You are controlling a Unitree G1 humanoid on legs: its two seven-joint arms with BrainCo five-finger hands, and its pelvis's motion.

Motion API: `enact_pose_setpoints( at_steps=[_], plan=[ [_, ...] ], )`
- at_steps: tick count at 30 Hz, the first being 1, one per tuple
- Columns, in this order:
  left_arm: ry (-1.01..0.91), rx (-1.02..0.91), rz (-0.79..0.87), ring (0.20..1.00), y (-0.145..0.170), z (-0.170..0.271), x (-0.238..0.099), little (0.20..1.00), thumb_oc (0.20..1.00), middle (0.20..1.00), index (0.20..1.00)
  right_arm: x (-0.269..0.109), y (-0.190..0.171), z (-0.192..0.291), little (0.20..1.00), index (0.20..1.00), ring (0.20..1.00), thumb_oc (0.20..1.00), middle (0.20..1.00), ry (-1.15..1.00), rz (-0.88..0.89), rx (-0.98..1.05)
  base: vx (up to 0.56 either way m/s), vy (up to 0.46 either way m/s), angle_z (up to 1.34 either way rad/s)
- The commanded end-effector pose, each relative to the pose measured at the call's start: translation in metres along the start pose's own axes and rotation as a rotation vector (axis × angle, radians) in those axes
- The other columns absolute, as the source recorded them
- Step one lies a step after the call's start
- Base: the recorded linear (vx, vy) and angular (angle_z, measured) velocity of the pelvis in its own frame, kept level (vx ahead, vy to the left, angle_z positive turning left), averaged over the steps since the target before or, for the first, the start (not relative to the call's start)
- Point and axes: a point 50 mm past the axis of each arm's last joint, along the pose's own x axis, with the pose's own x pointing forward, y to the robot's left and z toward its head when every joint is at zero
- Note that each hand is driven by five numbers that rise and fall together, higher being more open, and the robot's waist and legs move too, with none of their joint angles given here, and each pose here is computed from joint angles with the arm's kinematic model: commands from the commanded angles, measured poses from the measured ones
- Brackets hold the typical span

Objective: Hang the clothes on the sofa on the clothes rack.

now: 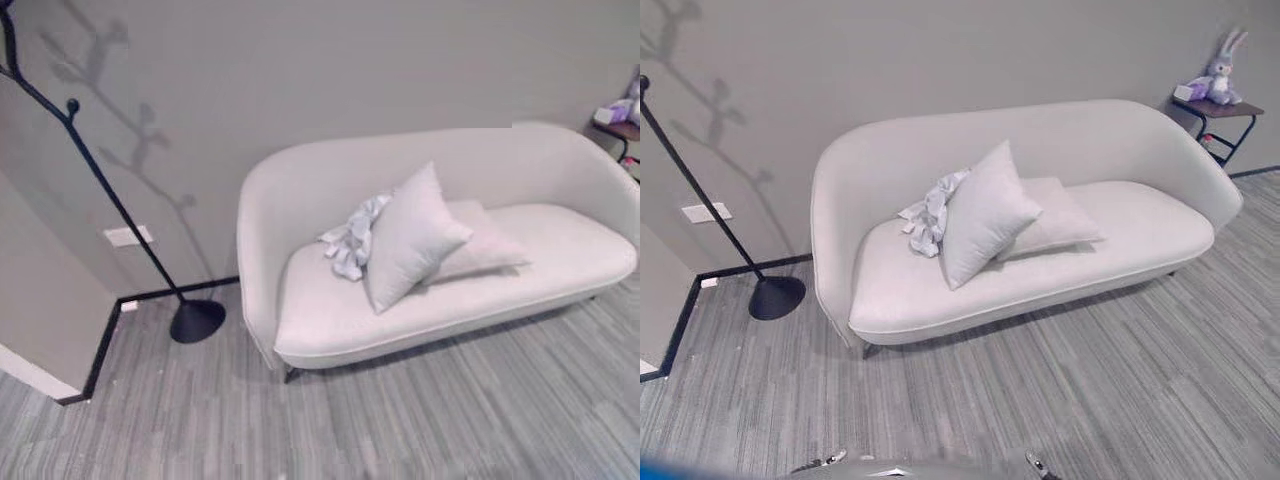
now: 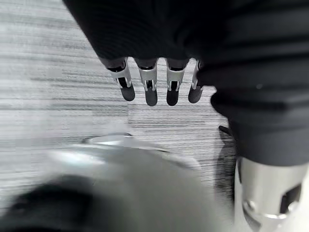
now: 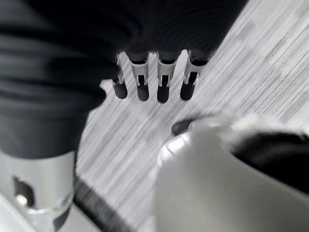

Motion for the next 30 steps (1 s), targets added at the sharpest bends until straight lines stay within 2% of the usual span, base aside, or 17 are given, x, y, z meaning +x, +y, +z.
enact_pose_setpoints(
  at_steps=[1,9,10,14,17,18,19,22,25,30],
  plan=[
    [-0.031,-0.035,-0.07,1.0,-0.027,0.008,0.003,1.0,1.0,1.0,1.0,-0.002,-0.008,0.005,1.0,1.0,1.0,1.0,1.0,0.007,-0.033,-0.022,0.16,0.149,-0.23],
    [-0.074,-0.118,-0.094,1.0,-0.039,0.018,0.003,1.0,1.0,1.0,1.0,-0.006,-0.032,0.015,1.0,1.0,1.0,1.0,1.0,-0.007,-0.101,-0.003,0.27,0.316,0.01],
    [-0.089,-0.177,-0.088,1.0,-0.04,0.02,0.003,1.0,1.0,1.0,1.0,-0.008,-0.038,0.016,1.0,1.0,1.0,1.0,1.0,-0.011,-0.122,0.035,0.49,0.601,-0.09],
    [-0.065,-0.188,-0.101,1.0,-0.041,0.016,0.003,1.0,1.0,1.0,1.0,-0.009,-0.043,0.01,1.0,1.0,1.0,1.0,1.0,0.005,-0.135,0.103,0.37,0.439,-0.21],
    [-0.145,-0.008,-0.157,1.0,-0.049,0.038,0.003,1.0,1.0,1.0,1.0,-0.008,-0.039,0.01,1.0,1.0,1.0,1.0,1.0,-0.006,-0.105,0.152,0.34,0.534,-0.06],
    [-0.145,-0.008,-0.157,1.0,-0.049,0.038,0.003,1.0,1.0,1.0,1.0,-0.008,-0.039,0.01,1.0,1.0,1.0,1.0,1.0,-0.006,-0.105,0.152,0.23,0.522,0.03],
    [-0.182,0.092,-0.194,1.0,-0.056,0.046,0.002,1.0,1.0,1.0,1.0,-0.009,-0.04,0.016,1.0,1.0,1.0,1.0,1.0,-0.021,-0.117,0.16,0.19,0.587,-0.22],
    [-0.193,0.22,-0.203,1.0,-0.055,0.049,0.001,1.0,1.0,1.0,1.0,-0.006,-0.023,0.039,1.0,1.0,1.0,1.0,1.0,-0.088,-0.073,0.109,0.22,0.582,-0.32],
    [-0.163,0.251,-0.163,1.0,-0.046,0.043,0.002,1.0,1.0,1.0,1.0,-0.003,0.006,0.057,1.0,1.0,1.0,1.0,1.0,-0.174,0.025,0.061,0.2,0.282,-0.44],
    [-0.128,0.237,-0.124,1.0,-0.039,0.038,0.003,1.0,1.0,1.0,1.0,-0.002,0.02,0.057,1.0,1.0,1.0,1.0,1.0,-0.193,0.084,0.085,0.16,0.049,-0.08]
  ],
)
